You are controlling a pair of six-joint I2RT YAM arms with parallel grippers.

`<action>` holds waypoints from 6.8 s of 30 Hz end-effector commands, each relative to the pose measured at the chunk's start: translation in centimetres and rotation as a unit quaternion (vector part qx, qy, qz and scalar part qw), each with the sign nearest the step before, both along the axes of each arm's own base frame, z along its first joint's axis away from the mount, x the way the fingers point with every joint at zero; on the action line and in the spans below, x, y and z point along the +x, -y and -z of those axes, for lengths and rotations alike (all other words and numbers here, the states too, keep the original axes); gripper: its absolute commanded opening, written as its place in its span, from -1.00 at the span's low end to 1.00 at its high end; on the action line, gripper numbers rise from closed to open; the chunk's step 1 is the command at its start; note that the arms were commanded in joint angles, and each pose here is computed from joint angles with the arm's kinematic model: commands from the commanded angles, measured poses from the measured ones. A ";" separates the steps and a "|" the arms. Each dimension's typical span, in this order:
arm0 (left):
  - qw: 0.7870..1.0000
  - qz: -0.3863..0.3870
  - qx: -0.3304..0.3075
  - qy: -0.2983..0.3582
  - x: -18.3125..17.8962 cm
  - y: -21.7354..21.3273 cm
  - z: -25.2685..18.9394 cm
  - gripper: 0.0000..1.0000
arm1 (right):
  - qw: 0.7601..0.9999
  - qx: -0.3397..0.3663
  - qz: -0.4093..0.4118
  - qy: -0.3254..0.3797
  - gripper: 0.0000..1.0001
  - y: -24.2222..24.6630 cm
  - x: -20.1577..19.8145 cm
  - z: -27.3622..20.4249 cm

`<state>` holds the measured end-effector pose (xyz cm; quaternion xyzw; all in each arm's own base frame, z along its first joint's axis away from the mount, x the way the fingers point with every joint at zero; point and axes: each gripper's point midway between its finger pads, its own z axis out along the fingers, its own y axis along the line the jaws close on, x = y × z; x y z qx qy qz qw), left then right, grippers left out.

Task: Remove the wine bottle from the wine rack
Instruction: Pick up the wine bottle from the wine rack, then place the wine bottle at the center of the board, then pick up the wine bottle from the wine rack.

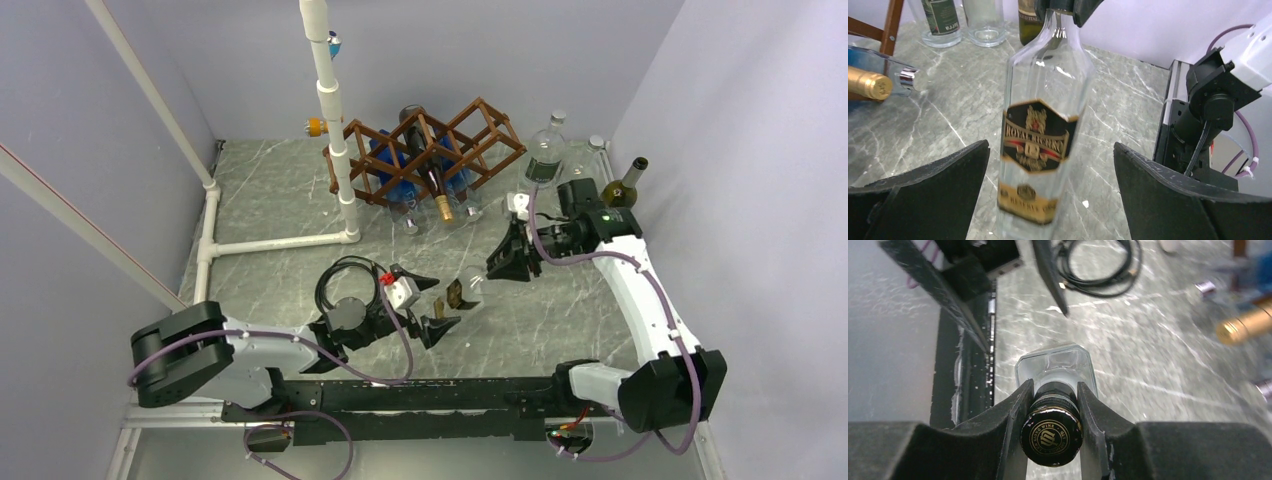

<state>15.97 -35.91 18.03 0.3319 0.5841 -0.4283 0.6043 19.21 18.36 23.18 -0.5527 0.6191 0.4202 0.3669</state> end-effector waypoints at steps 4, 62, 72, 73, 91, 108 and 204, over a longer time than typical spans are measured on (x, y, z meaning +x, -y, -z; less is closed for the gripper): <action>0.999 -0.051 0.008 -0.010 1.0 -2.1 -1.8 0.99 | 0.992 0.012 0.104 0.075 -1.00 4.1 3.7 -5.9; 0.956 -0.240 0.116 -0.120 2.5 -12.6 2.2 0.99 | 0.840 -0.228 0.482 0.098 -0.64 24.1 25.6 -6.0; 0.957 -0.237 0.114 -0.121 2.4 -12.3 2.1 0.99 | 0.843 -0.216 0.485 0.086 0.06 24.2 25.8 -5.7; 0.958 -0.236 0.114 -0.121 2.4 -12.3 2.1 0.99 | 0.844 -0.215 0.485 0.086 0.11 24.1 25.8 -5.8; 0.962 -0.219 0.099 -0.127 2.1 -11.6 1.6 0.99 | 0.858 -0.154 0.474 0.125 0.60 21.7 23.6 -10.8; 0.964 -0.218 0.064 -0.139 2.0 -11.5 0.7 0.99 | 0.914 -0.036 0.386 0.122 0.64 15.0 16.3 -11.7; 0.787 -0.504 0.014 -0.356 28.2 -9.3 6.1 0.96 | 0.953 0.075 0.293 0.013 0.70 9.1 6.2 -0.4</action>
